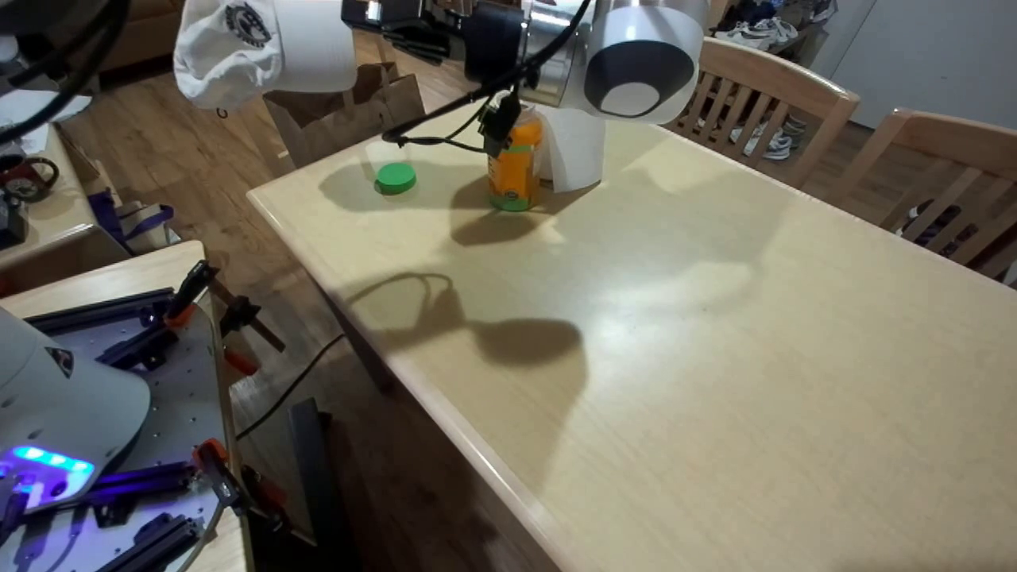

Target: Put the cap in the paper bag

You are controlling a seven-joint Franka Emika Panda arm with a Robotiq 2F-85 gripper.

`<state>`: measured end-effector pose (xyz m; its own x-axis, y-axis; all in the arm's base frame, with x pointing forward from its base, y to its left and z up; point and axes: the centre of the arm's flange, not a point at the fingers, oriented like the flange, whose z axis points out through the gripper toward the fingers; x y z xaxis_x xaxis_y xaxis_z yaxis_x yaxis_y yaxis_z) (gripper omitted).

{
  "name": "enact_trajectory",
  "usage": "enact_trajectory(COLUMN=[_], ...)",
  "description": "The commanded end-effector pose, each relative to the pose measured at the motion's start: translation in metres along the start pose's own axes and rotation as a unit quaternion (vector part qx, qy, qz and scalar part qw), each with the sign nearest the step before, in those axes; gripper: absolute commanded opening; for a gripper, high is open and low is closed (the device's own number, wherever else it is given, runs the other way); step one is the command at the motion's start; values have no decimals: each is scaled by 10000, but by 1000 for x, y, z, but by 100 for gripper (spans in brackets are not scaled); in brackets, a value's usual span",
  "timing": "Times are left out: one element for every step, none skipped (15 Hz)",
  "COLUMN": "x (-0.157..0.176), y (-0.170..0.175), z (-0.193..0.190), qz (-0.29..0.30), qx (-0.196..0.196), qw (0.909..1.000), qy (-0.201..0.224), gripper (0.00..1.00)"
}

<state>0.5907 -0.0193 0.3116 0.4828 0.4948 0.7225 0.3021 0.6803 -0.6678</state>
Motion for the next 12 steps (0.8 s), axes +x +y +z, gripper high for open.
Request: enact_trajectory(x=[38, 56, 80, 101, 126, 148, 173, 198, 224, 246, 263, 276], y=[-2, 5, 14, 20, 26, 31, 38, 48, 58, 71, 81, 91], z=[7, 9, 14, 19, 29, 40, 51, 63, 77, 89, 101, 115], qz=[525, 668, 796, 919, 1048, 1173, 1302, 1413, 1522, 1632, 1709, 1801], qx=[-725, -883, -1035, -1205, -1390, -1580, -1783, -1982, -2186, -2374, -2565, -2728], qw=[9953, 9928, 9897, 9858, 9813, 9759, 9697, 9626, 9544, 9460, 9375, 9284], qy=[-358, -455, -586, -718, -827, -944, -1049, -1194, -1343, -1488, -1618, -1769], gripper=[1, 1, 1, 1, 1, 1, 1, 1, 1, 1, 1, 1])
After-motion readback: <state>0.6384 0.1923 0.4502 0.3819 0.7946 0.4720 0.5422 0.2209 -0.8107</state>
